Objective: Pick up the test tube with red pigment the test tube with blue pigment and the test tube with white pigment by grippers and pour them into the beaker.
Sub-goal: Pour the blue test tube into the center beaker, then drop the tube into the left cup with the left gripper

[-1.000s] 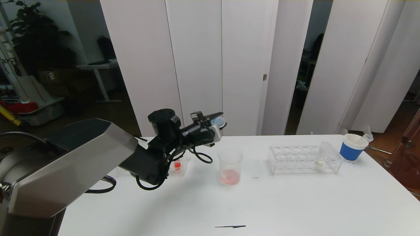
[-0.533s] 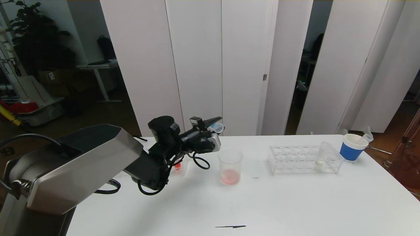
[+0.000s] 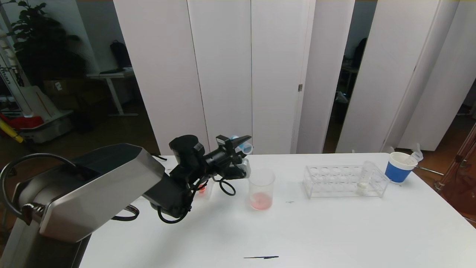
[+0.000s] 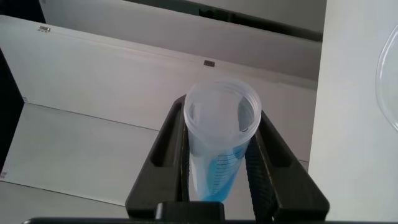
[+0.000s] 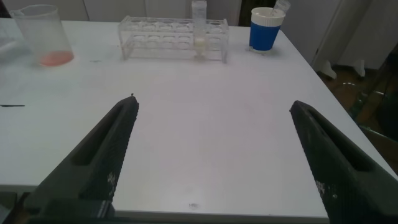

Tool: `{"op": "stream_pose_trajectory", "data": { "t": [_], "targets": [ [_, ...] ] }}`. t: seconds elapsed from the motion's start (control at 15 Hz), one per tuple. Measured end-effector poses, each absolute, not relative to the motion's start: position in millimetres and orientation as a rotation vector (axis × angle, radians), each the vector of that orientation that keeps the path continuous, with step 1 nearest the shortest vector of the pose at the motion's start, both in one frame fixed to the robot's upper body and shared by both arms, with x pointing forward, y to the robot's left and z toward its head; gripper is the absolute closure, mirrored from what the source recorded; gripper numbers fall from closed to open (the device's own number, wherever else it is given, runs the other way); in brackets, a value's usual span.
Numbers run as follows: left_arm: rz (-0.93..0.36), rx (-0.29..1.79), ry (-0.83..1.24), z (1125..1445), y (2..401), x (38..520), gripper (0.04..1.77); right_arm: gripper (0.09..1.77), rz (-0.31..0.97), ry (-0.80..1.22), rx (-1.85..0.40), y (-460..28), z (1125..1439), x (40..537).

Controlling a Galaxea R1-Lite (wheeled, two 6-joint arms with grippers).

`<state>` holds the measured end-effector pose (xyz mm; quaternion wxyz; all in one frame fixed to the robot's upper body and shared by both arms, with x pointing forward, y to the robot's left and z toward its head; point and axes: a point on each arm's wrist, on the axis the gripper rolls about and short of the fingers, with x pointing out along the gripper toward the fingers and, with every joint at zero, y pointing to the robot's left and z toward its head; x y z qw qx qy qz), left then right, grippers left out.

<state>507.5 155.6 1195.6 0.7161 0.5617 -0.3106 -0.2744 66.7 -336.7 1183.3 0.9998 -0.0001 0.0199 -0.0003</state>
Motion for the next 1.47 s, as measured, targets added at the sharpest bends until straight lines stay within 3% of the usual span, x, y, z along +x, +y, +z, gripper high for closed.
{"op": "stream_pose_trajectory", "data": {
  "t": [1.47],
  "targets": [
    [-0.563,1.361,-0.79,1191.8,146.8,507.8,1.21,0.11,-0.001,0.04,0.0,-336.8,1183.3,66.7]
  ]
}}
